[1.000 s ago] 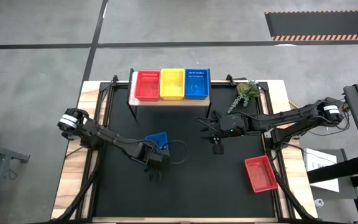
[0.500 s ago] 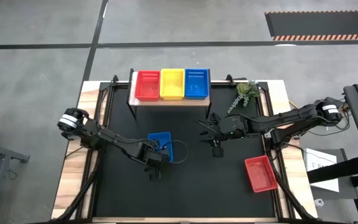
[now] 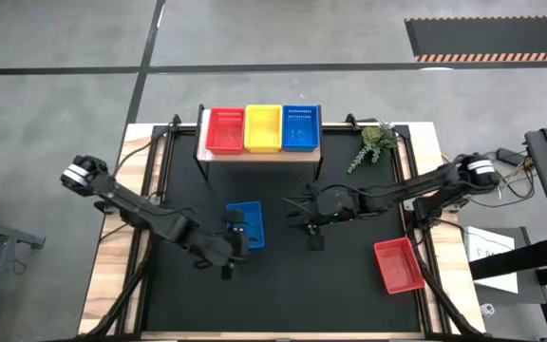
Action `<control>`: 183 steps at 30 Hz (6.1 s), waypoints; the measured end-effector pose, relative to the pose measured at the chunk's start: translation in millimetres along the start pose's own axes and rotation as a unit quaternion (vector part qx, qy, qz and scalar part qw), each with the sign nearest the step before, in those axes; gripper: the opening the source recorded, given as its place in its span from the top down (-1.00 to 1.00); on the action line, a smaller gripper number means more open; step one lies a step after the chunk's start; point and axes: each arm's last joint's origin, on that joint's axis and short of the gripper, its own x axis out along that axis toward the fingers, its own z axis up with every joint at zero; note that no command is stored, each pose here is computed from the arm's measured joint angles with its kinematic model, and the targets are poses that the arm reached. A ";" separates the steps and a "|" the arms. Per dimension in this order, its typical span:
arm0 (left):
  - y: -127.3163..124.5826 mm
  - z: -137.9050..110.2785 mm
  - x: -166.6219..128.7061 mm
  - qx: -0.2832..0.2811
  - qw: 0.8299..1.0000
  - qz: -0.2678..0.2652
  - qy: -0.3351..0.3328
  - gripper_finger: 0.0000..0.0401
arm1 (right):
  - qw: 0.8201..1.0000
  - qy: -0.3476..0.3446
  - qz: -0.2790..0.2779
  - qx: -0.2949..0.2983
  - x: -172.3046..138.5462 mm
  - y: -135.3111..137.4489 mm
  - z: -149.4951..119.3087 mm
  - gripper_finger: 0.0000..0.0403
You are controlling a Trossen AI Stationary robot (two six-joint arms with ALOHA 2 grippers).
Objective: Stack baskets on shelf by color
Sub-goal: Stack the blue bin on top of the blue bin on the shelf
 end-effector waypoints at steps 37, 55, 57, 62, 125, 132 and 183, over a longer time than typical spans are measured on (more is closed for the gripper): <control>35.2 -41.3 -68.9 -0.011 0.970 0.014 -0.242 0.46 | 0.996 0.048 0.059 -0.045 159.5 48.7 33.2 0.34; 34.6 -40.4 -68.0 -0.015 0.968 0.013 -0.249 0.46 | 0.989 0.079 0.063 -0.107 158.5 48.3 31.1 0.95; 34.7 -40.2 -68.2 -0.015 0.968 0.013 -0.250 0.46 | 0.988 0.081 0.064 -0.116 150.4 47.6 37.2 0.96; 35.0 -39.4 -68.6 -0.018 0.967 0.013 -0.255 0.46 | 0.982 0.097 0.074 -0.146 122.3 50.4 53.2 0.96; 35.1 -37.6 -69.7 -0.029 0.963 0.012 -0.269 0.46 | 0.982 0.125 0.013 -0.143 125.8 43.6 46.1 0.95; 35.6 -35.3 -71.0 -0.020 0.962 0.015 -0.272 0.46 | 0.975 0.152 0.033 -0.161 62.1 55.6 73.6 0.96; 56.1 -22.7 -104.6 0.140 0.901 0.215 -0.350 0.46 | 0.986 0.090 -0.126 -0.060 -91.8 -190.3 92.5 0.96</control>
